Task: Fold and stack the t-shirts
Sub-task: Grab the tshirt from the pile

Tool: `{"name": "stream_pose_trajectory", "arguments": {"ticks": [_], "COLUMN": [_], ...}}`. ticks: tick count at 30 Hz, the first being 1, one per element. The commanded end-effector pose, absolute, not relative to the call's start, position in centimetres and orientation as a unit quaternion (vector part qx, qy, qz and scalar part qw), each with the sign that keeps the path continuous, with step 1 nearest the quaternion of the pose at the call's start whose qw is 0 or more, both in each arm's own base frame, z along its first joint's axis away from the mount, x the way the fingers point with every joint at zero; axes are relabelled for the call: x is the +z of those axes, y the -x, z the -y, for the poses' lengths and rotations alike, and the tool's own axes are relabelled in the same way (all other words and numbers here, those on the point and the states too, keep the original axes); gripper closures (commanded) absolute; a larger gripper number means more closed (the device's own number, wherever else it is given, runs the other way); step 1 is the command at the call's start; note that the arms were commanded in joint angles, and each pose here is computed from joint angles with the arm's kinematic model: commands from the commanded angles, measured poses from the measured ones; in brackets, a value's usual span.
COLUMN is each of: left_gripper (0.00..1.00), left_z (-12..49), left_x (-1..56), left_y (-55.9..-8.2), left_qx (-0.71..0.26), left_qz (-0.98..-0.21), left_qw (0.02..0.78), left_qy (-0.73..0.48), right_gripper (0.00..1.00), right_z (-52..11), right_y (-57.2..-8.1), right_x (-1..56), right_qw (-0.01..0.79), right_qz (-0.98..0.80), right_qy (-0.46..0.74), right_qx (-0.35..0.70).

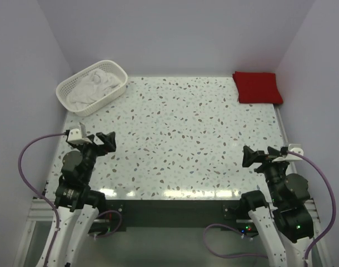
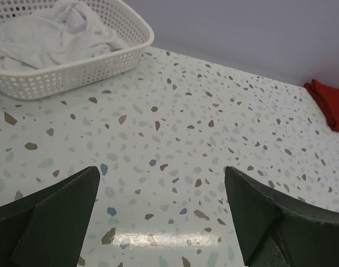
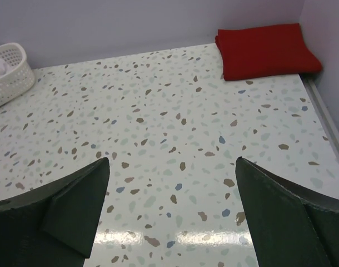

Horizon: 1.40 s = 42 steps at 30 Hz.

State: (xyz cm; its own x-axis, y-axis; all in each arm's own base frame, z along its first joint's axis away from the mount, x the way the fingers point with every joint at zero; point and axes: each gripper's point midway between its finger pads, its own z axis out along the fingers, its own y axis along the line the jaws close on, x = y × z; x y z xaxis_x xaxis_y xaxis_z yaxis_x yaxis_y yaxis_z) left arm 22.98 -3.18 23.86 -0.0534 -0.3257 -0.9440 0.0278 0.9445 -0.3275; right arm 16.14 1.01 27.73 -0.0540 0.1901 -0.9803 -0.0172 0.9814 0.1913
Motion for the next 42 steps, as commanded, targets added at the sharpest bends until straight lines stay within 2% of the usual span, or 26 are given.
{"name": "stream_pose_trajectory", "arguments": {"ticks": [1, 10, 12, 13, 16, 21, 27, 28, 36, 38, 40, 41, 42], "left_gripper": [0.00, 0.00, 0.00, 0.00, 0.00, 0.00, 0.01, 0.01, 0.02, 0.03, 0.09, 0.13, 0.24], "left_z": [3.7, 2.8, 2.4, 1.9, 0.9, -2.2, -7.8, -8.4, -10.9, -10.8, -10.6, -10.7, -10.5], "left_x": [25.1, 25.3, 25.5, 27.6, 25.7, 25.6, 22.4, 19.8, 12.3, 9.5, 8.0, 7.7, 7.5], "left_y": [-24.8, -32.0, -34.8, -36.1, -41.3, -47.4, -55.1, -56.2, -61.3, -62.0, -62.6, -62.8, -63.0], "left_qx": [-0.136, -0.066, -0.036, -0.023, 0.027, 0.096, 0.107, 0.111, 0.057, 0.041, 0.022, 0.015, -0.002], "left_qz": [-0.727, -0.782, -0.793, -0.782, -0.805, -0.795, -0.797, -0.808, -0.827, -0.839, -0.848, -0.849, -0.848], "left_qw": [0.664, 0.601, 0.588, 0.601, 0.568, 0.567, 0.545, 0.527, 0.502, 0.484, 0.474, 0.475, 0.478], "left_qy": [0.110, 0.153, 0.156, 0.164, 0.170, 0.191, 0.237, 0.240, 0.245, 0.243, 0.236, 0.234, 0.228], "right_gripper": [0.01, 0.01, 0.01, 0.01, 0.01, 0.01, 0.01, 0.01, 0.01, 0.01, 0.01, 0.01, 0.01], "right_z": [-1.1, -1.1, -1.2, -1.3, -1.5, -1.7, -1.8, -1.9, -2.6, -2.9, -3.0, -3.1, -3.2], "right_y": [-16.2, -15.7, -15.6, -15.6, -15.6, -15.7, -16.0, -16.1, -17.0, -17.2, -17.5, -17.6, -17.6], "right_x": [28.4, 28.5, 28.4, 28.4, 28.4, 28.1, 27.8, 27.7, 26.9, 26.7, 26.4, 26.4, 26.3], "right_qw": [0.695, 0.704, 0.704, 0.704, 0.703, 0.698, 0.691, 0.689, 0.667, 0.661, 0.655, 0.653, 0.652], "right_qz": [-0.710, -0.699, -0.699, -0.699, -0.700, -0.705, -0.713, -0.714, -0.736, -0.741, -0.747, -0.749, -0.750], "right_qy": [-0.069, -0.071, -0.069, -0.067, -0.064, -0.060, -0.059, -0.058, -0.045, -0.040, -0.039, -0.036, -0.036], "right_qx": [0.086, 0.099, 0.102, 0.105, 0.110, 0.111, 0.107, 0.109, 0.108, 0.109, 0.106, 0.108, 0.109]}}
